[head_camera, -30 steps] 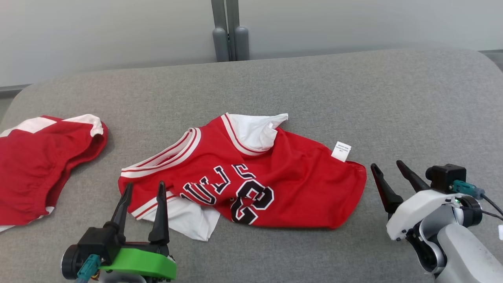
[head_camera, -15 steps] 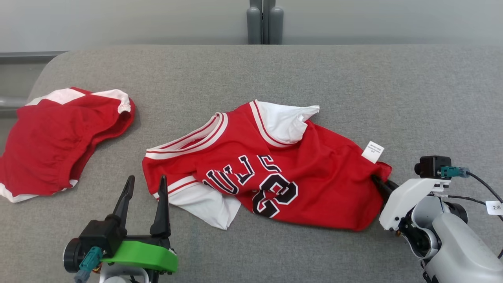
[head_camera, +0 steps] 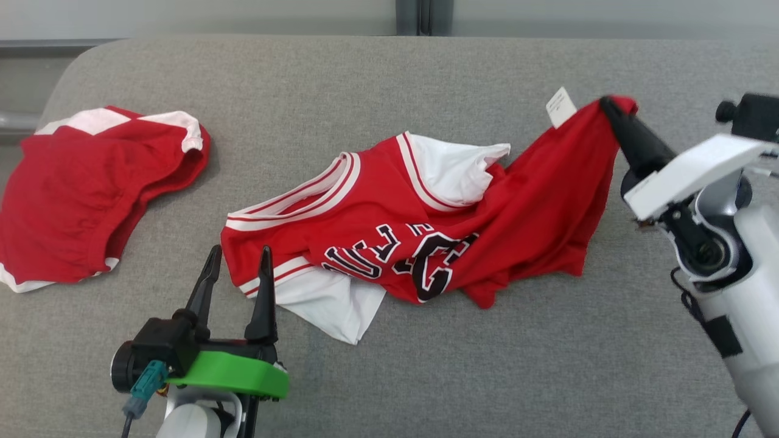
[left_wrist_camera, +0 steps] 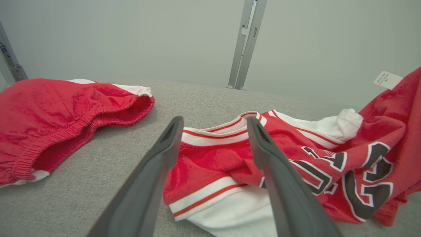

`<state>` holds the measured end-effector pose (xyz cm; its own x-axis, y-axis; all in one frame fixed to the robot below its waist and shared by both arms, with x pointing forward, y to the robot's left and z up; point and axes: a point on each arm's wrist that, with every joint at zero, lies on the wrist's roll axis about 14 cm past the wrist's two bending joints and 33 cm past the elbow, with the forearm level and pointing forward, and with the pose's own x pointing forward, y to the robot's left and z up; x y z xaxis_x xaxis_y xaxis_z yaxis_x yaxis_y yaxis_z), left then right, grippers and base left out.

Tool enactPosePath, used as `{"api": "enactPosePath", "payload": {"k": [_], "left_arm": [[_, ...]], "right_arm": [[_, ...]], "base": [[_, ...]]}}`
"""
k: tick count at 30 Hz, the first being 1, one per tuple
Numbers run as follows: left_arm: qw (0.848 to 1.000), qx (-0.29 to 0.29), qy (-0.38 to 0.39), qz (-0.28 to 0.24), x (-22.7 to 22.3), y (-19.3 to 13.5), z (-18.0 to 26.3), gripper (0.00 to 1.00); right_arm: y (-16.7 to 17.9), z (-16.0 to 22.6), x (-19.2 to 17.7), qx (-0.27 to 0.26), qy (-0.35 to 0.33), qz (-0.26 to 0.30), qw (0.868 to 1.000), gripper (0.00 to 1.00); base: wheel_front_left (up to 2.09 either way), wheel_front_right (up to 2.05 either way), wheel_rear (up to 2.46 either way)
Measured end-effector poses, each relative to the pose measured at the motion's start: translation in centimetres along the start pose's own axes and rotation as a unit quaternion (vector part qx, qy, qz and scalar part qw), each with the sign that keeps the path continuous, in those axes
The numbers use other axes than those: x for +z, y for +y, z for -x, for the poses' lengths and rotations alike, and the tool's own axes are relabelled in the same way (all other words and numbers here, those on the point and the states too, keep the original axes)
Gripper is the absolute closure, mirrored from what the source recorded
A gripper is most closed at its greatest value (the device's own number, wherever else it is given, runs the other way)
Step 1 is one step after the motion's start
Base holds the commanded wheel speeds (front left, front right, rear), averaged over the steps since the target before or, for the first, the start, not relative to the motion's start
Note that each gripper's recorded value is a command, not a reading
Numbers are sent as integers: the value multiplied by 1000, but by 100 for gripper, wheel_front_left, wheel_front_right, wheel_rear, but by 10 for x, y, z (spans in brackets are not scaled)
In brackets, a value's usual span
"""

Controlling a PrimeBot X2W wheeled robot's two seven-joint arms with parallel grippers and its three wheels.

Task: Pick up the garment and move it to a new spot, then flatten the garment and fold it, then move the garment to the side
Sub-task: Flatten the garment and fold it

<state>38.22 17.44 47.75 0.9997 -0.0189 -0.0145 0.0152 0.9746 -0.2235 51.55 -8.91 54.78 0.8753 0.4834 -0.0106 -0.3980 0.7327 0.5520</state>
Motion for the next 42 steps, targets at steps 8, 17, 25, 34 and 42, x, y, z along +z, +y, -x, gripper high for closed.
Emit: {"api": "enactPosePath", "payload": {"k": [8,17,25,34,42], "left_arm": [[1000,1,9,10,-11,-2,-22,0],[998,46,31,2,-24,28,-18,0],[997,64,33,-14,-22,41,-12,0],[998,56,29,-14,-19,37,1,0],[1000,27,-4,-10,3,19,13,0]], "right_arm": [[-15,-71,47,12,-7,9,1000,100],[-58,-138,1,-44,42,22,998,100],[-55,-140,-52,-48,85,29,995,0],[-50,-88,-41,-42,53,74,995,0],[-41,-6,-10,-37,-24,113,993,0]], "base": [[0,0,0],[0,0,0],[0,0,0],[0,0,0],[0,0,0]]}}
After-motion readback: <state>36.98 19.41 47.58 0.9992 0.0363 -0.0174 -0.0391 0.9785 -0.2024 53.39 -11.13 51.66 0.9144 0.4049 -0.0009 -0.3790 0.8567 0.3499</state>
